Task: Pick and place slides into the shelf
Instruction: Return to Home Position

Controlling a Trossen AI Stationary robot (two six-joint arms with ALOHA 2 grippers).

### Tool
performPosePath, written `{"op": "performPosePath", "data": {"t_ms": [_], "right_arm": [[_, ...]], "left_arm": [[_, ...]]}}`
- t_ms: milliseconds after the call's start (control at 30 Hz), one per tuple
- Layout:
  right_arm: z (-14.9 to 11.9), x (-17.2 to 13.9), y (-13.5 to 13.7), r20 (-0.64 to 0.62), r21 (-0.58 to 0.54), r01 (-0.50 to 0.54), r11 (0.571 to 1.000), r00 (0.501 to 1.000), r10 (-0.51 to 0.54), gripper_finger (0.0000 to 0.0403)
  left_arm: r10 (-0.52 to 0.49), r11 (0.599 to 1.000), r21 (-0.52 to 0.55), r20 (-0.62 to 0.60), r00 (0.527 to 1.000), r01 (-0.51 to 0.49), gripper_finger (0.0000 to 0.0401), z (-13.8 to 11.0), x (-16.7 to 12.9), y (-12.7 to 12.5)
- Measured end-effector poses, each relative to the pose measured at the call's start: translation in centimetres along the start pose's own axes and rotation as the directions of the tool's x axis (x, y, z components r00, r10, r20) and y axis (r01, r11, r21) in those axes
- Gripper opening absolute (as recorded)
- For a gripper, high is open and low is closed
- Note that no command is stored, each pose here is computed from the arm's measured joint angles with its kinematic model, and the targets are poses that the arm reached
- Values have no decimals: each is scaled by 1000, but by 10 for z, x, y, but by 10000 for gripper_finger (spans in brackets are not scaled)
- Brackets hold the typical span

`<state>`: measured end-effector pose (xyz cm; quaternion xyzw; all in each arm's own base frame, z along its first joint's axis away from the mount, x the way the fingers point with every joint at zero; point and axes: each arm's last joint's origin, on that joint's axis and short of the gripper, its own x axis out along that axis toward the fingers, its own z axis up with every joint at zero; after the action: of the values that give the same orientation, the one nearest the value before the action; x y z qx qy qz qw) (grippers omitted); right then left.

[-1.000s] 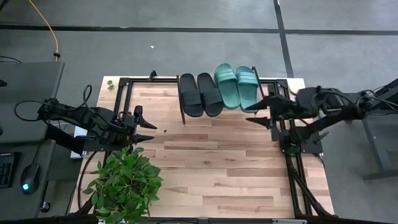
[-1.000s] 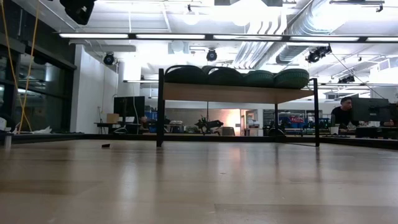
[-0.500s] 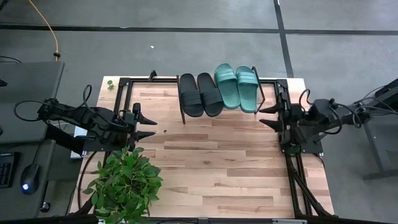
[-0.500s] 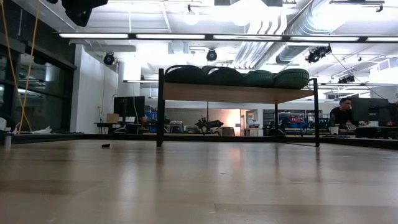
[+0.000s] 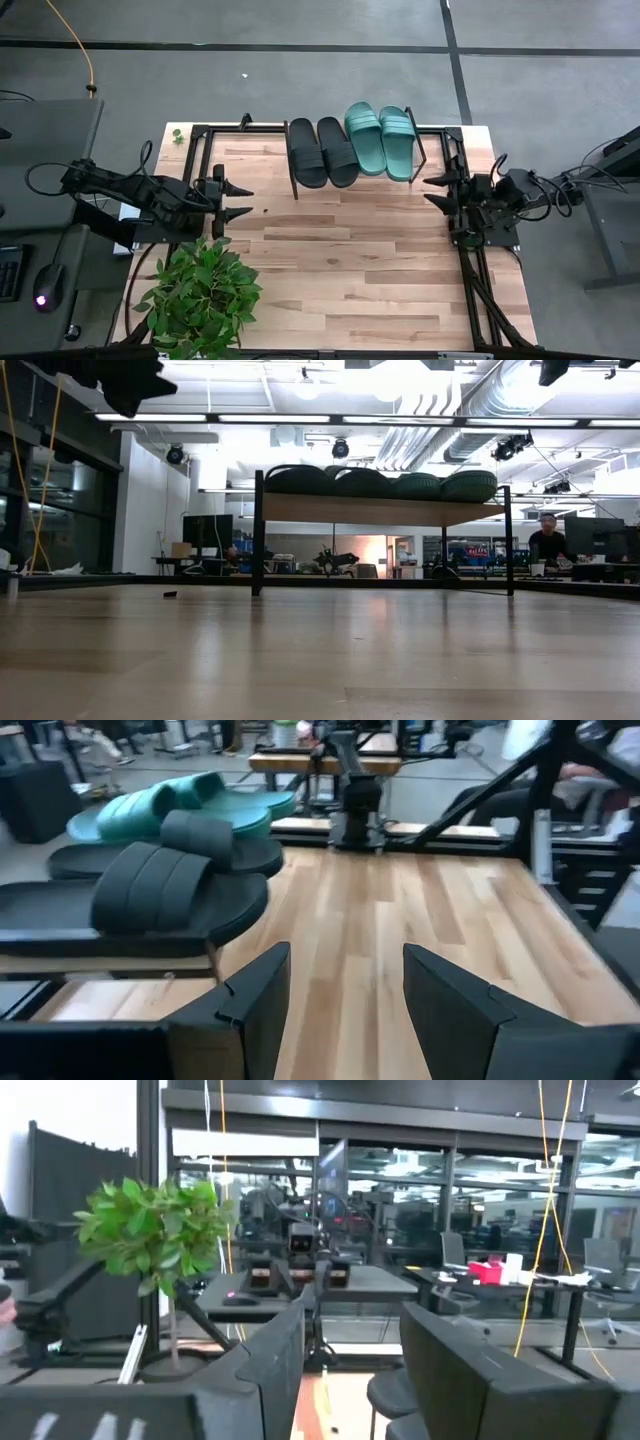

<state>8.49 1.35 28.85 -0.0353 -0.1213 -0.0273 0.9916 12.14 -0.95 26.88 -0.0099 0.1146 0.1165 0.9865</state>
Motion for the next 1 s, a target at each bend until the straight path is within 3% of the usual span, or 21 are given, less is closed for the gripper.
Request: {"op": "performPosePath", "data": {"t_ms": [567, 1000], "right_arm": [[-36, 1, 6, -32, -19, -18, 1000, 999, 17, 156], [-51, -5, 6, 41, -9, -7, 1000, 999, 7, 156]], "left_arm": [[37, 999, 3, 6, 999, -37, 177, -11, 3, 1], [33, 999, -39, 46, 998, -32, 177, -27, 2, 3]]}}
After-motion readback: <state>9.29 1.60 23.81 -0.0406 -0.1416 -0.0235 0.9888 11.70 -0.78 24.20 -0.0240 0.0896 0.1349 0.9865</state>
